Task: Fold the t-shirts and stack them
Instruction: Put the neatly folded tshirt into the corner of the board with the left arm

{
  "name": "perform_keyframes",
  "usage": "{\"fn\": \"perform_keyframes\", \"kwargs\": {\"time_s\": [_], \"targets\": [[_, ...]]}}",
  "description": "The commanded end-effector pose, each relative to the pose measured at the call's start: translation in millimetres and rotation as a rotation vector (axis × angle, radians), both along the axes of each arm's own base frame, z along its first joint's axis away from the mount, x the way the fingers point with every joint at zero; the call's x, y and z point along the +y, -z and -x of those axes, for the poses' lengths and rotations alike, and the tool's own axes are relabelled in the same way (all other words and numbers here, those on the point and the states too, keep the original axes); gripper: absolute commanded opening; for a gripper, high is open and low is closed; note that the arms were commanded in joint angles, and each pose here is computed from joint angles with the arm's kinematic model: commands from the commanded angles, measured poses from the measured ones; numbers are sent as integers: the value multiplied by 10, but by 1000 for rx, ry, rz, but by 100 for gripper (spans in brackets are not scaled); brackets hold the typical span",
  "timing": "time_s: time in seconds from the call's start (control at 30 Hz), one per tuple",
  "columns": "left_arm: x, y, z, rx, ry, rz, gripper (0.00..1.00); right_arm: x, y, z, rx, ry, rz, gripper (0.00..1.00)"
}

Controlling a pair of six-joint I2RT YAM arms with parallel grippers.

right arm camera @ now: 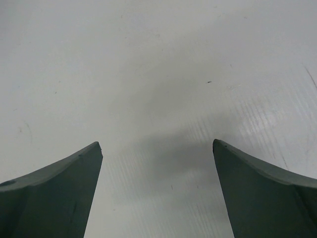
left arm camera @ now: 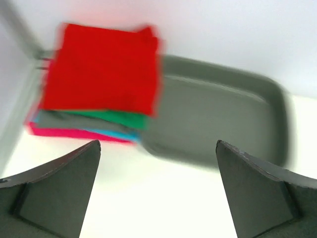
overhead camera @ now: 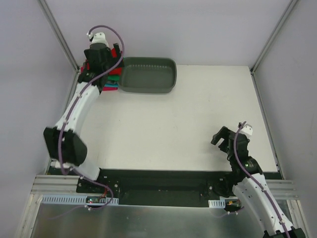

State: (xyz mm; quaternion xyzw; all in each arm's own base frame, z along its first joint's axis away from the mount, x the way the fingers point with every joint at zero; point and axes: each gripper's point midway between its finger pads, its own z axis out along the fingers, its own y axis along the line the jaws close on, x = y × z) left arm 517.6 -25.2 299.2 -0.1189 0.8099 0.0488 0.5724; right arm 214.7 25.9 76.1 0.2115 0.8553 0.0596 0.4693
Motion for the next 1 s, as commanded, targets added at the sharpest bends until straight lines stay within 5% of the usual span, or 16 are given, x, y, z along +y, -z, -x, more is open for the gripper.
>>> {"fn": "perform_keyframes", "kwargs": {"time_s": [0.0,0.1,0.37,0.97], "targets": [[-899,56,1178,79,352,377,99,108,-140,82,-22,-33,-79,96],[-1008,473,1843,140,327,577,99,136,-132,151,-12,-54,-92,96],[-1182,1746,3126,313,437,702,99,180,-95,343,54,-101,-101,96],[-856,1792,3303,309,292,638,99,175,-199,367,-63,-90,-148,96]]}}
